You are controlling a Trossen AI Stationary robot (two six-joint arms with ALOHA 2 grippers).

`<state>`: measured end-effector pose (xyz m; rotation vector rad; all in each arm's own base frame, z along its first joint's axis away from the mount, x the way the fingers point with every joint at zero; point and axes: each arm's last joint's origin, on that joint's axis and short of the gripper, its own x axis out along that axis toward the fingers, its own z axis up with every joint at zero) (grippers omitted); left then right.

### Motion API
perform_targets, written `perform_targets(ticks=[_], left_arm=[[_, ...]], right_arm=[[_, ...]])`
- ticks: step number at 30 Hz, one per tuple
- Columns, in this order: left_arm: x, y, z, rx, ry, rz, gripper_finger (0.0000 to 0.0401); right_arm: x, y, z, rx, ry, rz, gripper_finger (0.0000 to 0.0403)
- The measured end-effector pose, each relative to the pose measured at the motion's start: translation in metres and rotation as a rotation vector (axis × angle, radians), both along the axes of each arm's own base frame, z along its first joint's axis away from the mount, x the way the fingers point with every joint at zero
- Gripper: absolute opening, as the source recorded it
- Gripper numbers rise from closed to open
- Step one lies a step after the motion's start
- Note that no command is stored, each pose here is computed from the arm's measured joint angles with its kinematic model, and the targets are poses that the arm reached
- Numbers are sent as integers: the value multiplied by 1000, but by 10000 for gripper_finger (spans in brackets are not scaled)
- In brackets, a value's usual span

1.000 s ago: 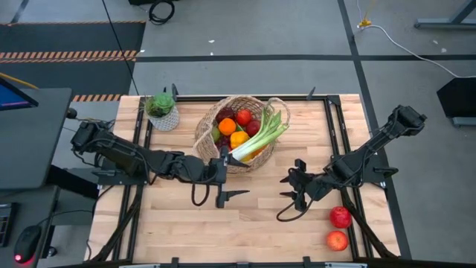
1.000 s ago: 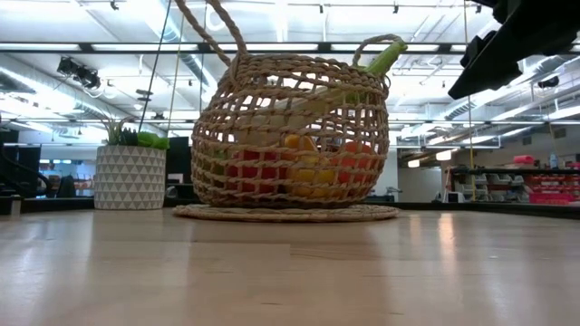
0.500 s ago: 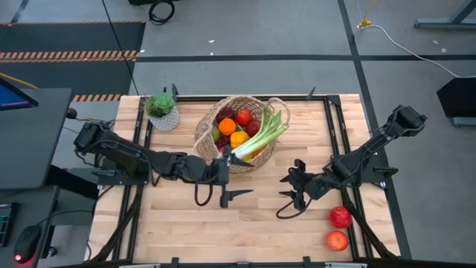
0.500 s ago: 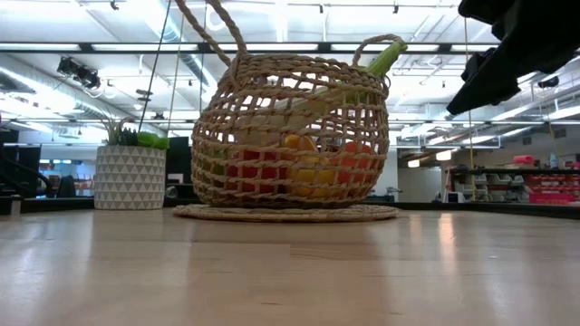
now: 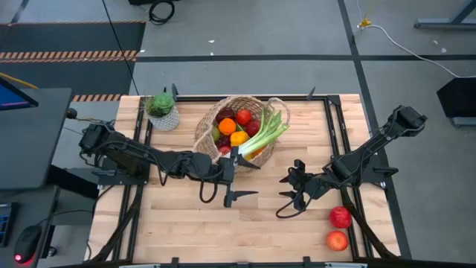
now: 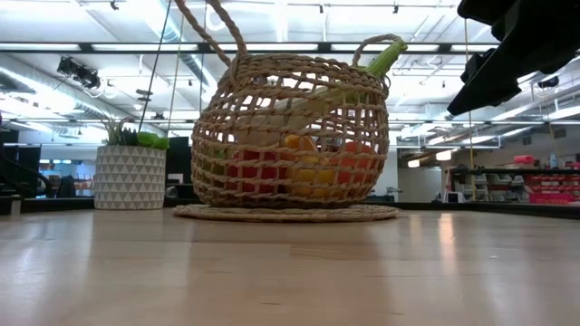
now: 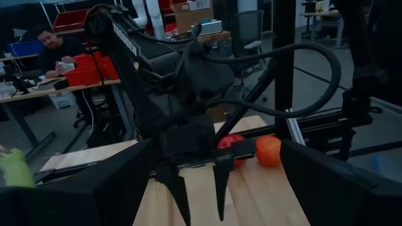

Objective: Build produce basket
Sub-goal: Put the apple into the basket

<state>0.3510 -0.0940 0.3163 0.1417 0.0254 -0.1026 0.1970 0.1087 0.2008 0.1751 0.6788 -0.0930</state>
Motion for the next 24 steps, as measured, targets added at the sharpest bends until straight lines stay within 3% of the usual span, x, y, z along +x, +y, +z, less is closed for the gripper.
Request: perform_targets(ticks=[10,18,24], left_arm=[[9,4,-13,-36,34,17,354],[2,4,1,-44,-14,13,354],[3,5,-4,-35,27,15,354]], right_arm=[[0,0,0,17,9,11,224],[-4,3,1,92,142,99,224],[-7,6,2,136,195,150,224]])
